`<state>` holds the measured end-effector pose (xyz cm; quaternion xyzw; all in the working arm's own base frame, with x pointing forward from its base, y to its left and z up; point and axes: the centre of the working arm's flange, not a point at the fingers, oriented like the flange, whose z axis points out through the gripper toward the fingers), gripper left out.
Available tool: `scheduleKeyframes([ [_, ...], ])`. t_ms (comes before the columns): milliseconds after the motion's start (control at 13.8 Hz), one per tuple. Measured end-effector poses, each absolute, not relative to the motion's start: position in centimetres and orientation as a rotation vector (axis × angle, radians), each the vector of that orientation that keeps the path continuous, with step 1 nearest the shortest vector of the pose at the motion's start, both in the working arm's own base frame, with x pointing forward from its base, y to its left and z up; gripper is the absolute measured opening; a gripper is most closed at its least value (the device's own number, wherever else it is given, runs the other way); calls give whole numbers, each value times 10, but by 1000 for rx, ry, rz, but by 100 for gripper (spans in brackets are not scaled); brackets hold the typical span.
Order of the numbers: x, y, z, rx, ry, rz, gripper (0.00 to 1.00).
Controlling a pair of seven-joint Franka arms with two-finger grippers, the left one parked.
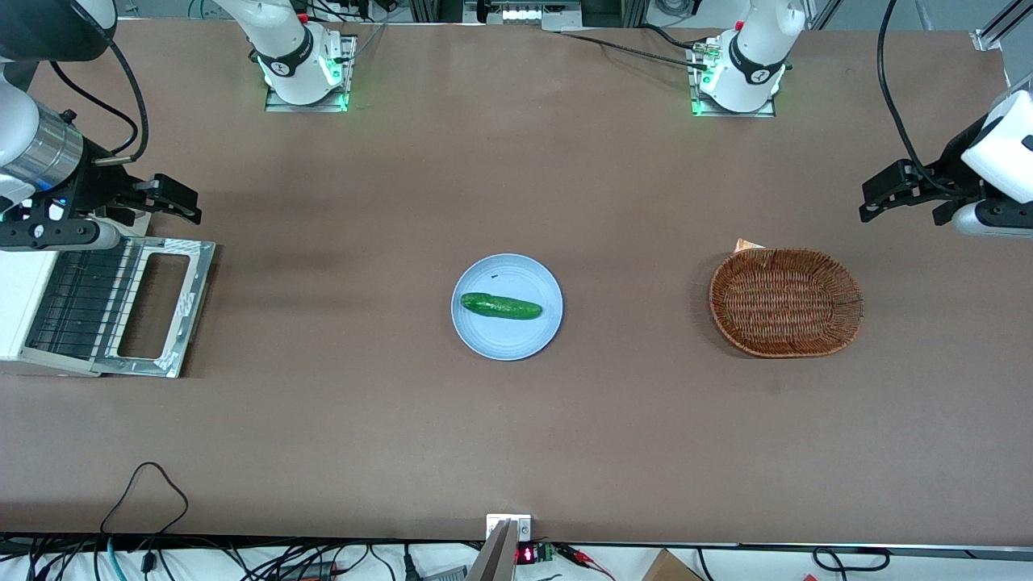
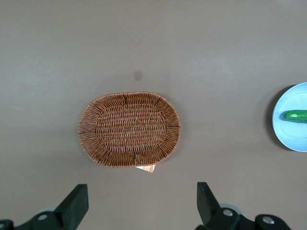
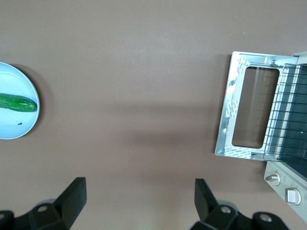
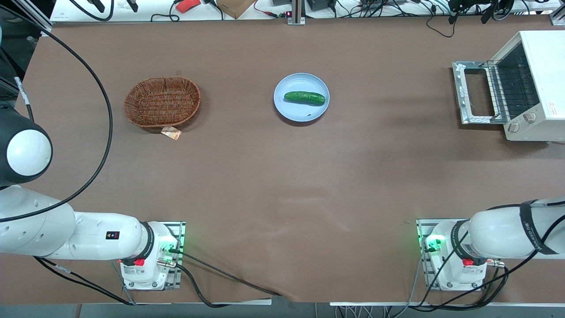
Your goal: Open oven door with right arm only
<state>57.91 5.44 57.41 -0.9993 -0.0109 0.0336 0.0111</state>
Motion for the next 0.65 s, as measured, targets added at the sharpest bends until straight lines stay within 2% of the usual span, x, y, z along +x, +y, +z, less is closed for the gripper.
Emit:
scheduleKeyframes([
  [654,580,54,576,-3118,-36,96,100],
])
